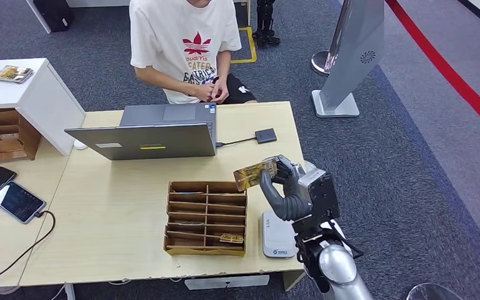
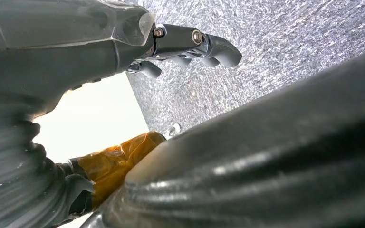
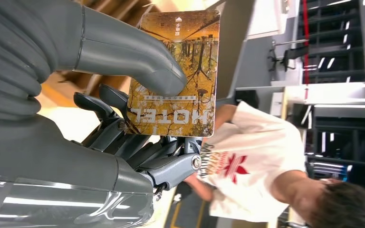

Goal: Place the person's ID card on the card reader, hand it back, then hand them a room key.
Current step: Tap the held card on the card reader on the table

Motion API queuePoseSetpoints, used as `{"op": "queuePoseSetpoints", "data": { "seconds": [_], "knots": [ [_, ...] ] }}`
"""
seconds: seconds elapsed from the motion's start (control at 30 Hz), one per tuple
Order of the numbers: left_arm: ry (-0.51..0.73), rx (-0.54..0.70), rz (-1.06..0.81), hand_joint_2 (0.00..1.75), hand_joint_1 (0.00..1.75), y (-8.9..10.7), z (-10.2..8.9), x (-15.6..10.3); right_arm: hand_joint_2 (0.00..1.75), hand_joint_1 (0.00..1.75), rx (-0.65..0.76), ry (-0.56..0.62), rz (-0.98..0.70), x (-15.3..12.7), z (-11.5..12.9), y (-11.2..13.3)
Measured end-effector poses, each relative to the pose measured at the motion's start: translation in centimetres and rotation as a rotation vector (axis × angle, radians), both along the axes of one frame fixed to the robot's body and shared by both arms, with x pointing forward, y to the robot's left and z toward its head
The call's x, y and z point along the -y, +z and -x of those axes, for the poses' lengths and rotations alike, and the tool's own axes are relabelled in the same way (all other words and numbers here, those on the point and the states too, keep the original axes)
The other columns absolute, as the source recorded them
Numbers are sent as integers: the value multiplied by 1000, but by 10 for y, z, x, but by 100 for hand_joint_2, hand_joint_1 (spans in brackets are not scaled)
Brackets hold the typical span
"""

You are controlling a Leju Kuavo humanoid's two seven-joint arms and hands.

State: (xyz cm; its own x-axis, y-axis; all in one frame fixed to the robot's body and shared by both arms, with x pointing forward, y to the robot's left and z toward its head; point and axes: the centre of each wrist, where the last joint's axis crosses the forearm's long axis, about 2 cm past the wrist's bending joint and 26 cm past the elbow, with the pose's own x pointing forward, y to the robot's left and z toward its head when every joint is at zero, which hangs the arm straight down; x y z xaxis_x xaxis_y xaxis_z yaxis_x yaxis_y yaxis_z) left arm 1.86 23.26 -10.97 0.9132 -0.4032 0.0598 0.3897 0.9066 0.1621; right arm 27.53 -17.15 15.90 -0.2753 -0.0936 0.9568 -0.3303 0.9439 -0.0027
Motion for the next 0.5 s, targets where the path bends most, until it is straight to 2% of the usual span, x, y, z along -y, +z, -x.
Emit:
{"op": "queuePoseSetpoints", "data": {
  "seconds": [0.17, 0.5],
  "knots": [
    [20, -1, -8, 175, 0, 0, 1, 0, 175, 175, -62, -20, 43, 11, 14, -19],
    [51, -8, -14, 175, 0, 0, 2, 1, 175, 175, -117, -105, 231, 30, 23, -37]
  ]
}}
